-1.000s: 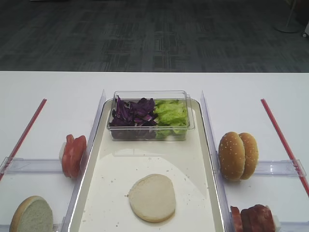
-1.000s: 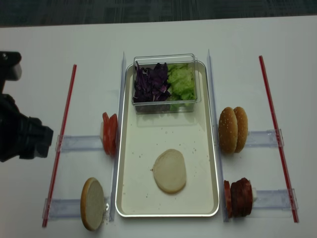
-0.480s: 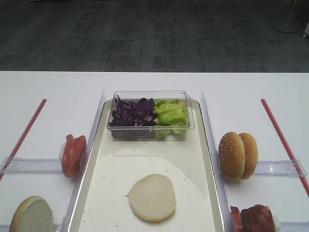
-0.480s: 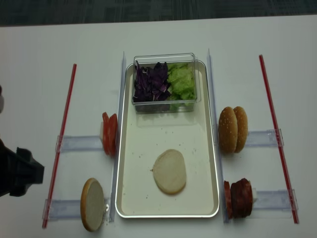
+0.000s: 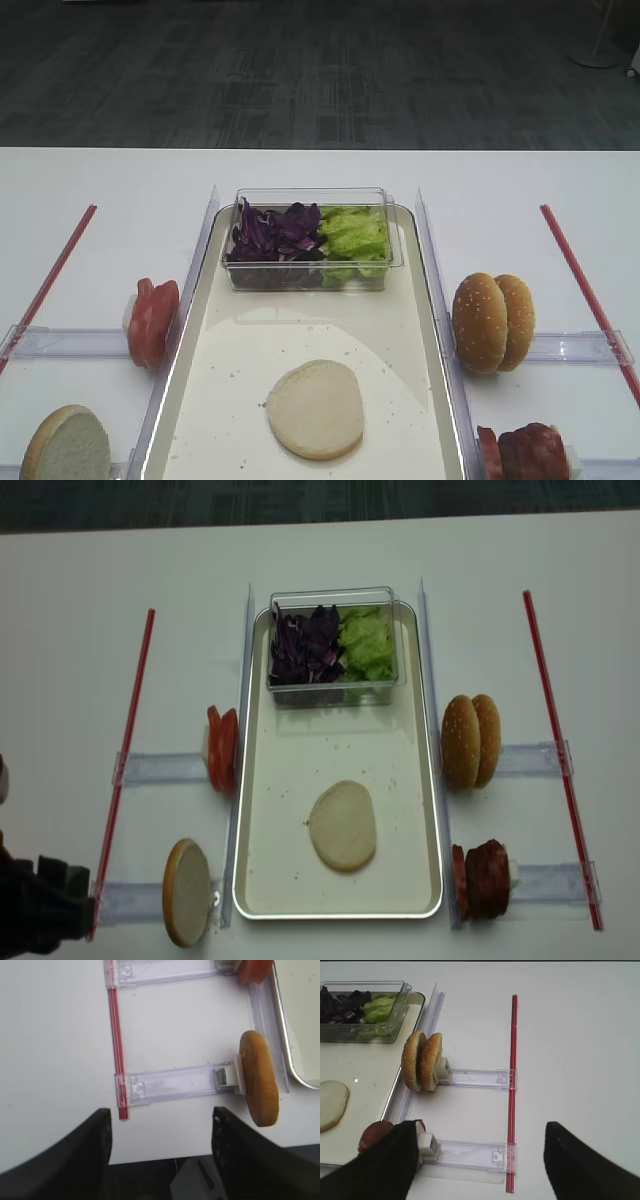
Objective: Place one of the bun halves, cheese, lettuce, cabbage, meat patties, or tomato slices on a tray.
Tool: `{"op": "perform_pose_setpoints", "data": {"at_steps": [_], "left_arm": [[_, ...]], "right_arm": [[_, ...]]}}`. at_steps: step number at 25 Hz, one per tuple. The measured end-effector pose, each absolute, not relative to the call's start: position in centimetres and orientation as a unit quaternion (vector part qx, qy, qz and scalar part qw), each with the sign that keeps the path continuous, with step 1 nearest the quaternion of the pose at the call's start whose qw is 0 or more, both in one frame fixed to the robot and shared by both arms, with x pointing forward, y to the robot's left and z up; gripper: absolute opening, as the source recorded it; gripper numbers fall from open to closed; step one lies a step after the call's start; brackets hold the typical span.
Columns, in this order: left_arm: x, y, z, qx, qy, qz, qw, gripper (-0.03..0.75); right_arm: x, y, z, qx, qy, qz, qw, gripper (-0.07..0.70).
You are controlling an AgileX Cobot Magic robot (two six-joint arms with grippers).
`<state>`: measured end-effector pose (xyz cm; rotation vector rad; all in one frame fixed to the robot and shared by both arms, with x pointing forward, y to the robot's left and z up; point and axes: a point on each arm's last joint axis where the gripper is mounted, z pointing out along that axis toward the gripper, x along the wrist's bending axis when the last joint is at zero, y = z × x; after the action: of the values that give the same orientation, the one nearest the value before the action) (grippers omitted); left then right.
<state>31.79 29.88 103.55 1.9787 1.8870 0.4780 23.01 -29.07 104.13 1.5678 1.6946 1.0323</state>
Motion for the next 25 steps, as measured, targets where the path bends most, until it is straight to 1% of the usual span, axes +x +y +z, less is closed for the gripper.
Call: {"op": "perform_pose_setpoints", "data": {"at_steps": [12, 18, 25], "left_arm": [[29.7, 29.9, 104.2, 0.684, 0.659, 0.215, 0.228, 0.4], [28.0, 29.9, 104.0, 0.679, 0.656, 0.225, 0.239, 0.4], [26.1, 29.9, 104.2, 0.667, 0.643, 0.26, 0.273, 0.4]], "right_arm": [[23.0, -29.1, 104.1, 0.591, 0.639, 0.389, 0.302, 0.549], [23.0, -29.1, 104.1, 0.591, 0.639, 0.389, 0.302, 0.549], [23.0, -29.1, 104.1, 0.591, 0.639, 0.389, 0.302, 0.549]]}}
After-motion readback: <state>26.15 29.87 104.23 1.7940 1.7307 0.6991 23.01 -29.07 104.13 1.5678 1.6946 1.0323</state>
